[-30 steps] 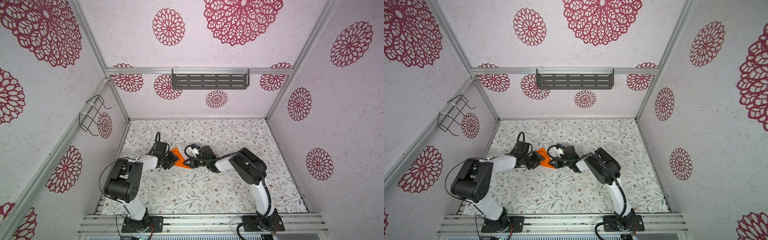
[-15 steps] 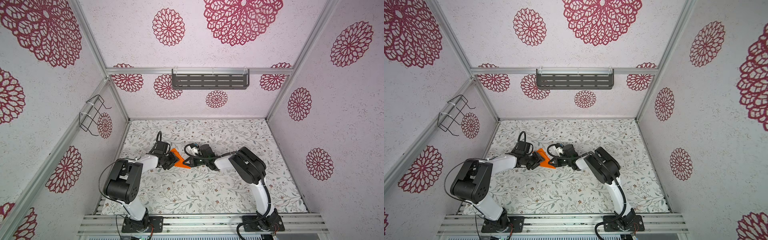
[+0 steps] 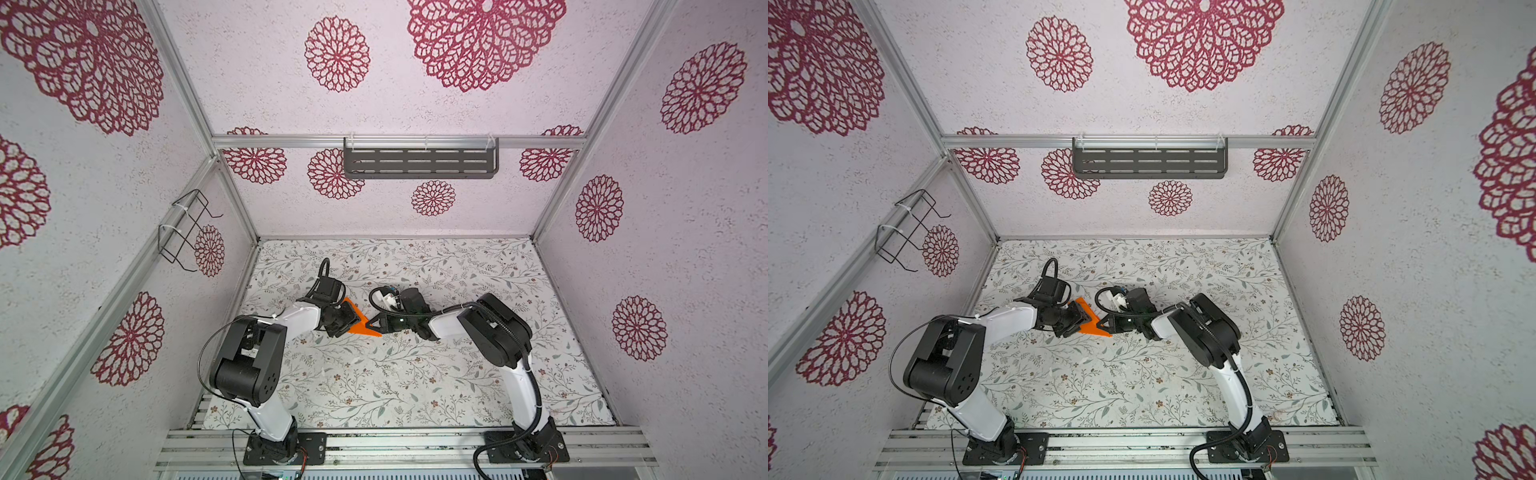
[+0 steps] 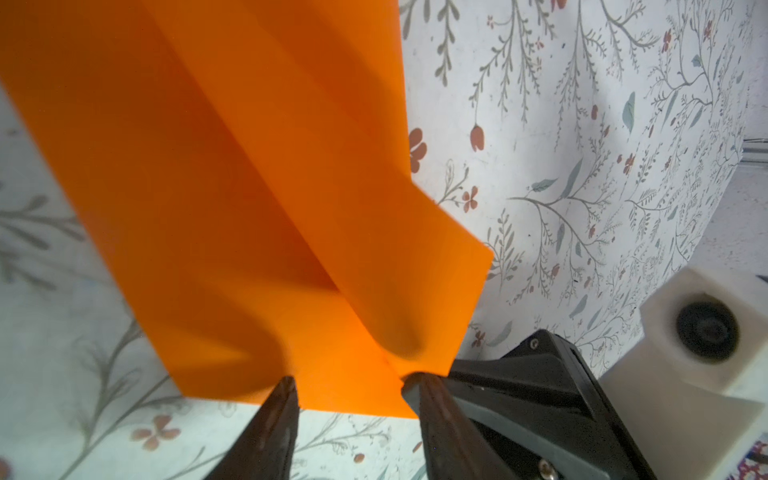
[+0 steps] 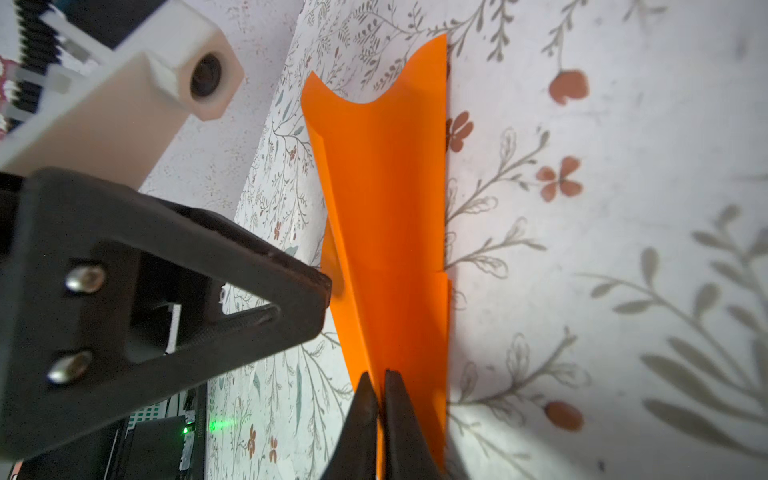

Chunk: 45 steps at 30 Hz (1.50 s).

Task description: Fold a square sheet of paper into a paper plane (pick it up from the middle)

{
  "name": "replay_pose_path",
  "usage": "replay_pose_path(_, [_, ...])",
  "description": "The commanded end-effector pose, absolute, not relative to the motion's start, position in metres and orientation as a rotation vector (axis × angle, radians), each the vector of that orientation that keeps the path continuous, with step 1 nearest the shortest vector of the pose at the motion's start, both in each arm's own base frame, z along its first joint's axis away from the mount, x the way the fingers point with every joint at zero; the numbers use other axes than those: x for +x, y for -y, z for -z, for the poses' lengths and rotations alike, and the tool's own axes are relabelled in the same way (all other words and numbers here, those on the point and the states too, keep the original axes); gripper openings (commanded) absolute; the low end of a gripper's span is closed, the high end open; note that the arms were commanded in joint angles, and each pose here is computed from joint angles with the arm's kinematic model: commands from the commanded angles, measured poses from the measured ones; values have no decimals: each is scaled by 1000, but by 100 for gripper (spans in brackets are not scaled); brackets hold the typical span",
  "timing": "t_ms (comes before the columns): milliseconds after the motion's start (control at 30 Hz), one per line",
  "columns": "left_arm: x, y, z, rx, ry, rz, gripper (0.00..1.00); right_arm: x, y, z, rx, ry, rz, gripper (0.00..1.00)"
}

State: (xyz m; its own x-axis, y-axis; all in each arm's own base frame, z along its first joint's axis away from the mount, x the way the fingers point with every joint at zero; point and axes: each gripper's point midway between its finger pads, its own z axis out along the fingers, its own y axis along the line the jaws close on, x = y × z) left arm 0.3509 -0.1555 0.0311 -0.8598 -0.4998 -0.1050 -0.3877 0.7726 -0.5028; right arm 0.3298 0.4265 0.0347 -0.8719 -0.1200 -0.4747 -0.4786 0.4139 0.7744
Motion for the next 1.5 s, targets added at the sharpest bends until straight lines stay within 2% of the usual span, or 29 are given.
replay_pose_path(0, [353,154,-37,-676,-2726,659,51,325,-415,-1,-462,-2459,-1404,11])
replay_pose_path(467, [348,143,-4,-767,-2831,484,49,324,-415,-5,-472,-2455,-1428,17])
replay_pose_path(800, [334,128,17,-817,-2923,301,46,322,-418,-16,-511,-2452,-1509,17])
replay_pose_path(1133, [326,122,30,-813,-2992,203,46,329,-411,-44,-543,-2417,-1501,20])
replay_pose_path(1467, [314,110,51,-812,-3065,53,46,323,-401,-18,-543,-2520,-1420,11])
